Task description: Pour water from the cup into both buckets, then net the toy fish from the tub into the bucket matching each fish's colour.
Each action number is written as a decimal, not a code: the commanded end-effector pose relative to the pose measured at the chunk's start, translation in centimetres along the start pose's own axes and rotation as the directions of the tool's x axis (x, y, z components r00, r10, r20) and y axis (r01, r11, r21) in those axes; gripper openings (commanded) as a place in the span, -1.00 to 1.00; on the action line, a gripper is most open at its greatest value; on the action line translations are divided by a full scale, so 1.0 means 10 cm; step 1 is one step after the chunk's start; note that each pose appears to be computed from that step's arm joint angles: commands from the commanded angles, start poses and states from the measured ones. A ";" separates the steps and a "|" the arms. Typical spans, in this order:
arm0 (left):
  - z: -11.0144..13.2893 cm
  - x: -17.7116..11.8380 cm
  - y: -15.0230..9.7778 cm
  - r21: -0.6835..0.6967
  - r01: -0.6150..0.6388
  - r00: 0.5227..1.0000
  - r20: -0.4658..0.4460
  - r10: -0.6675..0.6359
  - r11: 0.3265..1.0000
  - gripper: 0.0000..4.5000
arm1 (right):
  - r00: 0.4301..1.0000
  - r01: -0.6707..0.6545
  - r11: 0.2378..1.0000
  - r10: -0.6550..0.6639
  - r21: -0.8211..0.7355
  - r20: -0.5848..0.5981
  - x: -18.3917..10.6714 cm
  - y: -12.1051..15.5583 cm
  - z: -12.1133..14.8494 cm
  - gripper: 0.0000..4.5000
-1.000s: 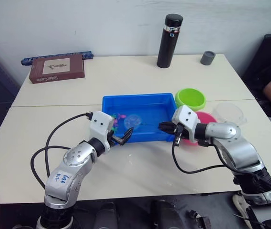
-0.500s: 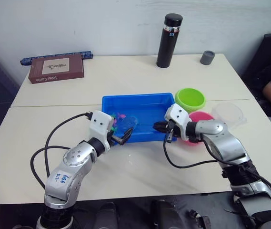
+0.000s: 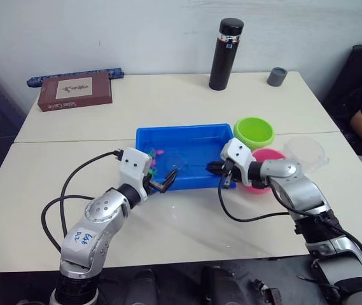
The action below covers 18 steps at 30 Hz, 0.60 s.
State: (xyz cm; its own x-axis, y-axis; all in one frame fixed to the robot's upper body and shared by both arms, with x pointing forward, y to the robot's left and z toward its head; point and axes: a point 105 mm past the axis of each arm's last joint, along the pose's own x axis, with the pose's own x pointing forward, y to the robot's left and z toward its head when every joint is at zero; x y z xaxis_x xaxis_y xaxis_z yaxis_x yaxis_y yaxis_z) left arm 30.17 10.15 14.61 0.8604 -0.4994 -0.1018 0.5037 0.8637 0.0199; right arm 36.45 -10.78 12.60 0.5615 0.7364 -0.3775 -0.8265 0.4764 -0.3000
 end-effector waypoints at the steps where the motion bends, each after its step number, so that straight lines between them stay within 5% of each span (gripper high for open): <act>1: 0.15 -0.05 -0.04 0.026 0.002 0.998 0.057 -0.004 1.000 0.99 | 1.000 0.017 1.000 -0.017 -0.021 -0.003 0.04 -0.04 -0.02 -1.00; 18: 0.15 -0.05 -0.05 0.027 0.001 0.998 0.058 -0.003 1.000 0.99 | 0.998 0.011 0.997 -0.007 -0.070 0.061 0.27 0.01 0.14 -1.00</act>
State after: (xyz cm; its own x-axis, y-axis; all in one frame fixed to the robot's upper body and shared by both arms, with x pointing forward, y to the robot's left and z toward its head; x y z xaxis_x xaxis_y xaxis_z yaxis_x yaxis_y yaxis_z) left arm 29.94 9.95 15.10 0.8602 -0.5030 -0.0838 0.5064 0.8619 0.0253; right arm 37.88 -8.34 12.70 0.5705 0.7561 -0.3207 -0.8130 0.4646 -0.3509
